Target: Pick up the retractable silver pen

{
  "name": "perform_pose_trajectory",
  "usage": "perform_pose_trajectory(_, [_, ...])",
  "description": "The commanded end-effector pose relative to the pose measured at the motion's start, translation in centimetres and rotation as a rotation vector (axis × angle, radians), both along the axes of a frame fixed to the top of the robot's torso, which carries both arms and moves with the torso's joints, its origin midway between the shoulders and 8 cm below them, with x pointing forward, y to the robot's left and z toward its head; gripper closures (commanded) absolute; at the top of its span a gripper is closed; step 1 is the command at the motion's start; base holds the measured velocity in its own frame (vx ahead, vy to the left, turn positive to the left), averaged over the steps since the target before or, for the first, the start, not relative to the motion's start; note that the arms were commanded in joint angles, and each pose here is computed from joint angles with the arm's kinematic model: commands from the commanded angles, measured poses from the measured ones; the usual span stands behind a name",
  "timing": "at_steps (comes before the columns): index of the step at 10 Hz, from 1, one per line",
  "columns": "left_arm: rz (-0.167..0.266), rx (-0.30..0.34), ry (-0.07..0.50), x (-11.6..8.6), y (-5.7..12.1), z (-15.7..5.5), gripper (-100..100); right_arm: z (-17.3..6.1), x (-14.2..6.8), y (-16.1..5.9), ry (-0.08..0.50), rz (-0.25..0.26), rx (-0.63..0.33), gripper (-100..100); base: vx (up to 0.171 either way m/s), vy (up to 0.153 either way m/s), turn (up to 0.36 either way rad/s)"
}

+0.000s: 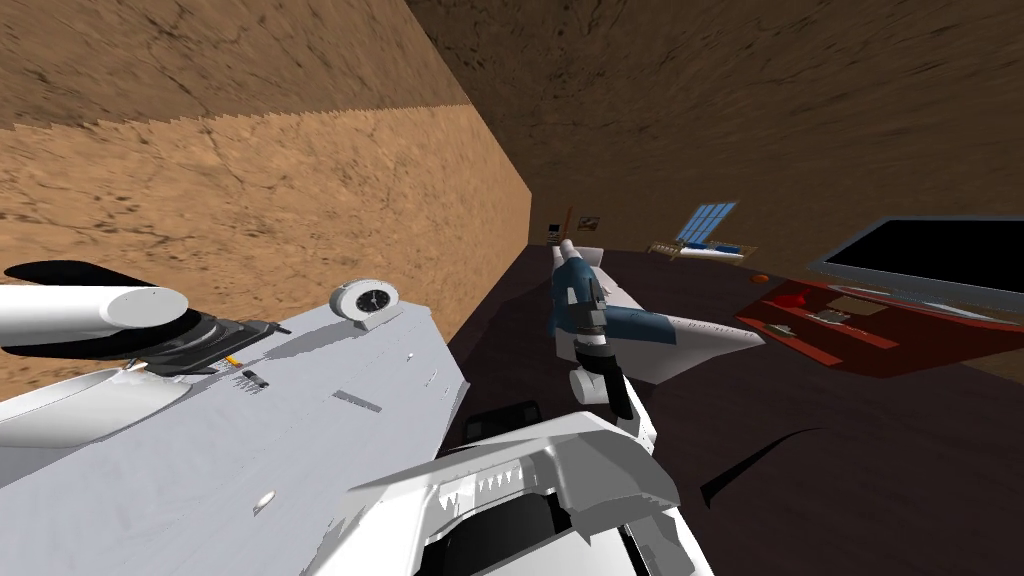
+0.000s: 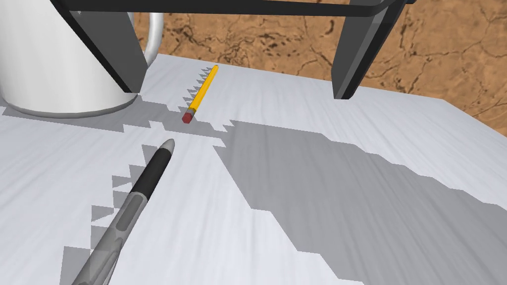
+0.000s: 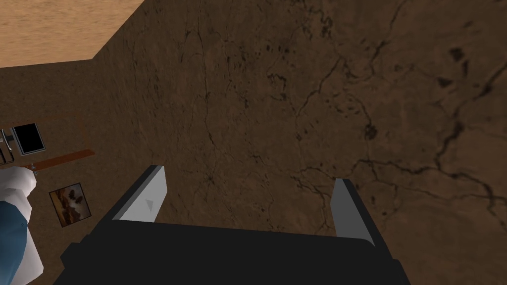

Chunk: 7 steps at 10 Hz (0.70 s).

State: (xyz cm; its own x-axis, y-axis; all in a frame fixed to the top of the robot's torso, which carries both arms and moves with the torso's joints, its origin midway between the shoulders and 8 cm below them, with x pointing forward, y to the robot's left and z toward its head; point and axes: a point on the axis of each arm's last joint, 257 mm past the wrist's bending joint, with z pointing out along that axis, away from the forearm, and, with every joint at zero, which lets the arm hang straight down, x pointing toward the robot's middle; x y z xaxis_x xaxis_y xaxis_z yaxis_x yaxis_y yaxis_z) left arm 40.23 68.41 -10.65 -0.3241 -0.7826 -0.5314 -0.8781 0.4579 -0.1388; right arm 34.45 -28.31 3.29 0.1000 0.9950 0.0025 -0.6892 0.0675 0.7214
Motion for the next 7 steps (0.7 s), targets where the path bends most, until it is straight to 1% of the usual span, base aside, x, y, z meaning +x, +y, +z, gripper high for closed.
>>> perform_pose_trajectory(1, [-0.017, 0.012, -0.044, 1.0, 1.0, 1.1, -100, 0.0, 0.0, 0.0, 0.000, 0.000, 0.000, 0, -0.017, -0.084, -0.195])
perform_pose_trajectory(2, [-0.009, 0.011, -0.026, 0.2, 1.8, 0.6, -100, 0.0, 0.0, 0.0, 0.000, 0.000, 0.000, 0, -0.022, -0.083, -0.065])
perform_pose_trajectory(3, [-0.006, 0.012, -0.006, -0.5, 2.5, 0.2, -100, 0.0, 0.0, 0.0, 0.000, 0.000, 0.000, 0, -0.009, -0.035, 0.043])
perform_pose_trajectory(5, [0.043, -0.006, 0.009, -1.9, 3.9, -0.6, -100, 0.0, 0.0, 0.0, 0.000, 0.000, 0.000, 0, 0.000, 0.001, 0.008])
perform_pose_trajectory(6, [0.005, 0.015, -0.038, -0.2, 4.1, 0.7, -100, 0.0, 0.0, 0.0, 0.000, 0.000, 0.000, 0, -0.015, -0.069, -0.144])
perform_pose_trajectory(7, [0.012, 0.013, -0.023, -0.9, 4.7, 0.3, -100, 0.0, 0.0, 0.0, 0.000, 0.000, 0.000, 0, -0.022, -0.090, -0.081])
